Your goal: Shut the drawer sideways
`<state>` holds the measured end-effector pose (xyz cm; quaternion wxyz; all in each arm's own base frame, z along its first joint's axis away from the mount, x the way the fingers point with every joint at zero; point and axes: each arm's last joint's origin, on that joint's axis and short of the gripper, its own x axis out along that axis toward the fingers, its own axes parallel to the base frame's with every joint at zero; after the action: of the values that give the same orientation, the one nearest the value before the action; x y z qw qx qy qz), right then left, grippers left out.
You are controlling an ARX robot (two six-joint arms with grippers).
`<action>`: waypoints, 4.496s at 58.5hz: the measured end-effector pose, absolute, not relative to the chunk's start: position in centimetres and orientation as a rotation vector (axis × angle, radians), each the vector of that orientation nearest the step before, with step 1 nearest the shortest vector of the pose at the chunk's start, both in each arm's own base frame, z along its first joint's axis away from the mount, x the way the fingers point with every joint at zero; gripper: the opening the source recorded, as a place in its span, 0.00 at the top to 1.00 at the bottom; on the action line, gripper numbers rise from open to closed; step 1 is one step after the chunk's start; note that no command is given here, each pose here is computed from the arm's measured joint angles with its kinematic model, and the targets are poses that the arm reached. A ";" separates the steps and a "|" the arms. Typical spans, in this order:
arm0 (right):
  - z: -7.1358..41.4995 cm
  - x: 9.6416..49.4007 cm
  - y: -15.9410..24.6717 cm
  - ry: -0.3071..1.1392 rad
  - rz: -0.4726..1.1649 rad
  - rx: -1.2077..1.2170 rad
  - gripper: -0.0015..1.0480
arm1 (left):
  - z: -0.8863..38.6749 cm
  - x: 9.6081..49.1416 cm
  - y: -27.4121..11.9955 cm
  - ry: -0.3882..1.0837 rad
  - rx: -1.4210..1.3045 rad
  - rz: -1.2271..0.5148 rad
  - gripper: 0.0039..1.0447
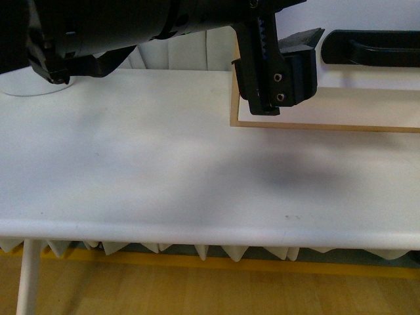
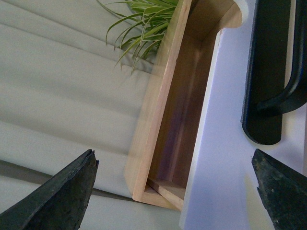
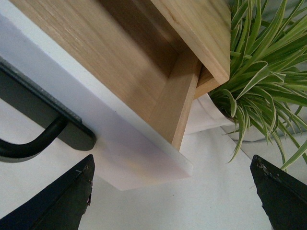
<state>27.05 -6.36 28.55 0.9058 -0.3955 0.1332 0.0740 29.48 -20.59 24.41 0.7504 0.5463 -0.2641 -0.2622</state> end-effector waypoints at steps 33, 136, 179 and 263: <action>28.3 30.1 -6.8 0.276 0.160 -0.788 0.09 | 24.2 32.1 -21.5 -0.592 1.272 -0.561 0.06; 27.8 22.5 -5.0 0.049 -0.067 -0.525 0.09 | 22.0 29.0 -11.4 -0.285 0.806 -0.303 0.06; 22.5 12.5 -1.2 -0.002 -0.083 -0.184 0.17 | 16.9 15.7 -3.7 -0.014 0.378 -0.111 0.13; 16.5 9.8 0.0 -0.002 -0.001 -0.013 0.99 | 16.5 10.0 0.0 0.019 0.001 -0.003 0.96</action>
<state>9.75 -0.02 16.55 1.0000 -0.0064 -0.0009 -0.0006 10.00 -0.03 16.46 1.0000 0.0005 0.0093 -0.0013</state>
